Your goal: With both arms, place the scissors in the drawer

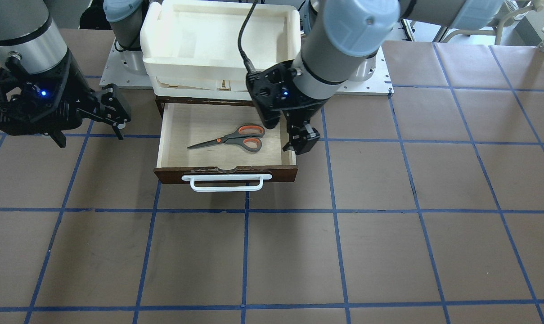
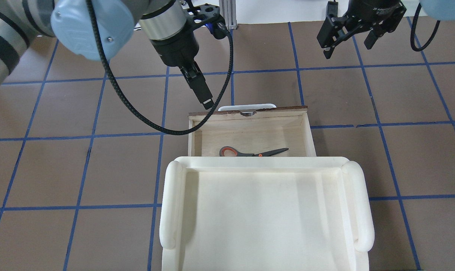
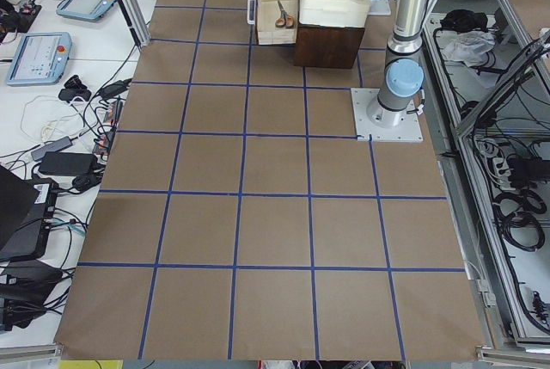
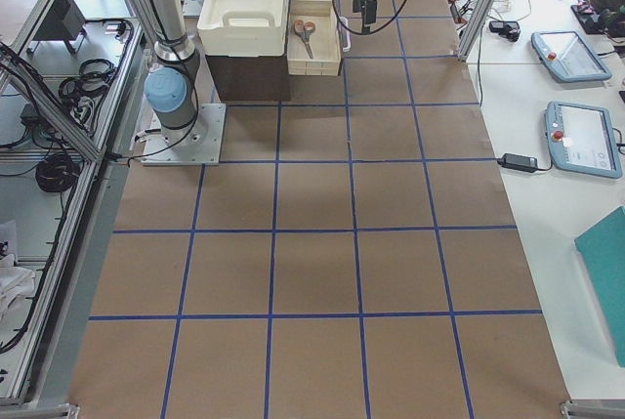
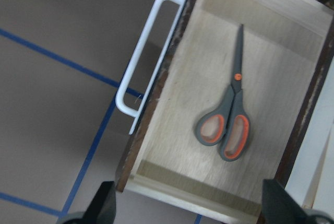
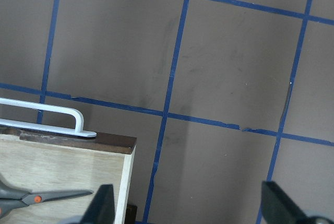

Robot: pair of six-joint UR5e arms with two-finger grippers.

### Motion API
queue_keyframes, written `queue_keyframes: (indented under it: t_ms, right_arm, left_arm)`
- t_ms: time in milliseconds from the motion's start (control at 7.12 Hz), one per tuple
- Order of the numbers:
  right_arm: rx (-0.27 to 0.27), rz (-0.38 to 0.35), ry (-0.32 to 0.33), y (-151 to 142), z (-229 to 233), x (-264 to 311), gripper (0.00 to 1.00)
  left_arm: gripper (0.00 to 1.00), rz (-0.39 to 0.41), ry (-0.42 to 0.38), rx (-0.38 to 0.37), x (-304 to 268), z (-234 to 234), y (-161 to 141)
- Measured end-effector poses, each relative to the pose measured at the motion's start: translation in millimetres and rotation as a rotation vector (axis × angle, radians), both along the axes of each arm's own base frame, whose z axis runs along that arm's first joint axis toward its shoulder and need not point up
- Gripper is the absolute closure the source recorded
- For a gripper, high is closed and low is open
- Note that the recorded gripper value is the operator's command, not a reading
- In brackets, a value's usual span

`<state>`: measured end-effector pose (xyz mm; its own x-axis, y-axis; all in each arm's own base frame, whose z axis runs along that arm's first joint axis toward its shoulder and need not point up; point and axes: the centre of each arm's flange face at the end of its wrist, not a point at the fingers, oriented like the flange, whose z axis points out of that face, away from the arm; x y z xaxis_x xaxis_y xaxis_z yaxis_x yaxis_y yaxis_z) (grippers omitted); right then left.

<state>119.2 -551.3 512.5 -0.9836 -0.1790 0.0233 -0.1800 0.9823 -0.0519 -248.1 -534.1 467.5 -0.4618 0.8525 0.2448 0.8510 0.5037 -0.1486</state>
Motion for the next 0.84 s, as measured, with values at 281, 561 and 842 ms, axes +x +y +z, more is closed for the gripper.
queue_keyframes:
  t_ms: [281, 561, 842]
  right_arm:
    - [0.002, -0.049, -0.005, 1.2, 0.9, -0.9, 0.0]
    - [0.001, -0.075, -0.017, 2.9, 2.6, 1.2, 0.0]
    - [0.001, -0.076, -0.042, 3.7, 3.3, 4.7, 0.0]
  left_arm:
    - [0.0, 0.29, -0.063, -0.061, 70.0, 31.5, -11.3]
    - [0.0, 0.673, -0.171, -0.145, 107.2, 57.9, -13.8]
    - [0.06, 0.948, -0.231, -0.192, 120.0, 74.1, 12.6]
